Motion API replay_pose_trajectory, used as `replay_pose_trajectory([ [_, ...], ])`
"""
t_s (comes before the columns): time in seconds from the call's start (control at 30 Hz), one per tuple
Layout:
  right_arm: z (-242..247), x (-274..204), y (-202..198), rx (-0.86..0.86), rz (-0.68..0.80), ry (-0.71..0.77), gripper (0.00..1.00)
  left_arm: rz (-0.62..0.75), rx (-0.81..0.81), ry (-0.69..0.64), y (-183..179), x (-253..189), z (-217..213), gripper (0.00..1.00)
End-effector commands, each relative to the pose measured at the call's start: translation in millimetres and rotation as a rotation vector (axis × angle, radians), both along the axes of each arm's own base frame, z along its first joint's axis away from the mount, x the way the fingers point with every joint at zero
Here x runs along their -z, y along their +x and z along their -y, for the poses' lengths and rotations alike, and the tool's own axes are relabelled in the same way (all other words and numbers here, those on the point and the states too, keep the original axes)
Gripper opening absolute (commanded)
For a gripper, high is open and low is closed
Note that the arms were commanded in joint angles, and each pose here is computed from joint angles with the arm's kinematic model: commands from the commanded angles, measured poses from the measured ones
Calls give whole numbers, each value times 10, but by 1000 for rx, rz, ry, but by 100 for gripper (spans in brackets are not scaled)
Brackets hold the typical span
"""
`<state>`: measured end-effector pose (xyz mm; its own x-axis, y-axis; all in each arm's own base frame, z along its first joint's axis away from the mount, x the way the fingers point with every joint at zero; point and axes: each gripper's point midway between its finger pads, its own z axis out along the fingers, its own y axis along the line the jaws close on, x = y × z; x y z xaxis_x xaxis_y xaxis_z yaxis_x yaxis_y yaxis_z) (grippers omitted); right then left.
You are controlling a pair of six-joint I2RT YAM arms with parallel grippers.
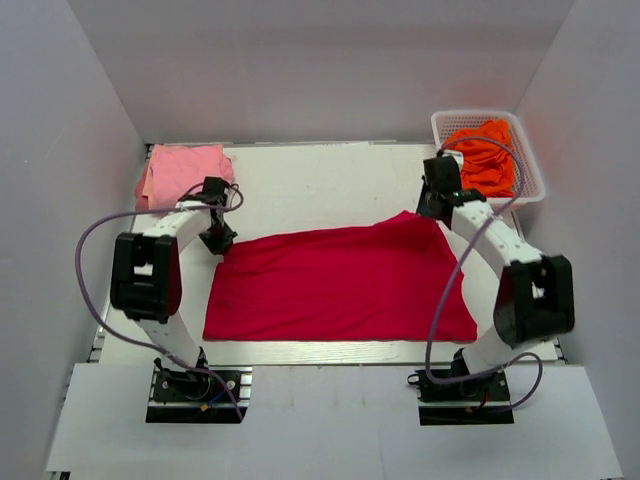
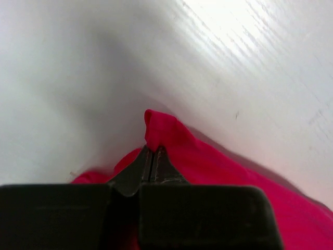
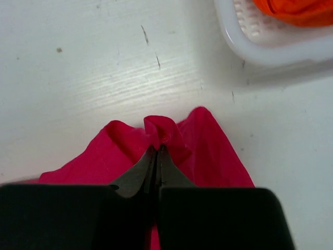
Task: Fold and stack the t-shirts
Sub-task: Grap the side of the flattened tshirt furthest away from the robot with both arms, then fold the other side of the tshirt into a rectangle
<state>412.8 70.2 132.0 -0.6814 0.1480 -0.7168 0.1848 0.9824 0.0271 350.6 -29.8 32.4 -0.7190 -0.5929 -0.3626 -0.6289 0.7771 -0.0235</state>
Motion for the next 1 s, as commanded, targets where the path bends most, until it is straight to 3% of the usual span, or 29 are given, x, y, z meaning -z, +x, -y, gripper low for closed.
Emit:
replay_pose_trajectory([
  [0.0, 41, -105, -195, 20, 40, 24, 0, 142, -2, -35, 10, -363, 68, 0],
  [0.17, 184, -307, -591, 42, 97, 33, 0, 282, 50, -84, -48, -657, 134, 0],
  [0.23, 216, -321, -697, 44, 110, 33, 0, 397, 94, -111, 28, -892, 191, 0],
  [0.37, 207, -369, -717, 32, 147, 50, 0, 521, 172, -42, 183, -1145, 130, 0],
  [0.47, 203, -346, -642, 46, 137, 43, 0, 491, 121, 22, 259, -1234, 2, 0],
  [0.6, 197, -453, -539, 56, 157, 42, 0, 422, 144, -7, 303, -1062, 78, 0],
  [0.97, 231, -355, -872, 69, 115, 78, 0, 374, 54, -49, -211, -786, 33, 0],
])
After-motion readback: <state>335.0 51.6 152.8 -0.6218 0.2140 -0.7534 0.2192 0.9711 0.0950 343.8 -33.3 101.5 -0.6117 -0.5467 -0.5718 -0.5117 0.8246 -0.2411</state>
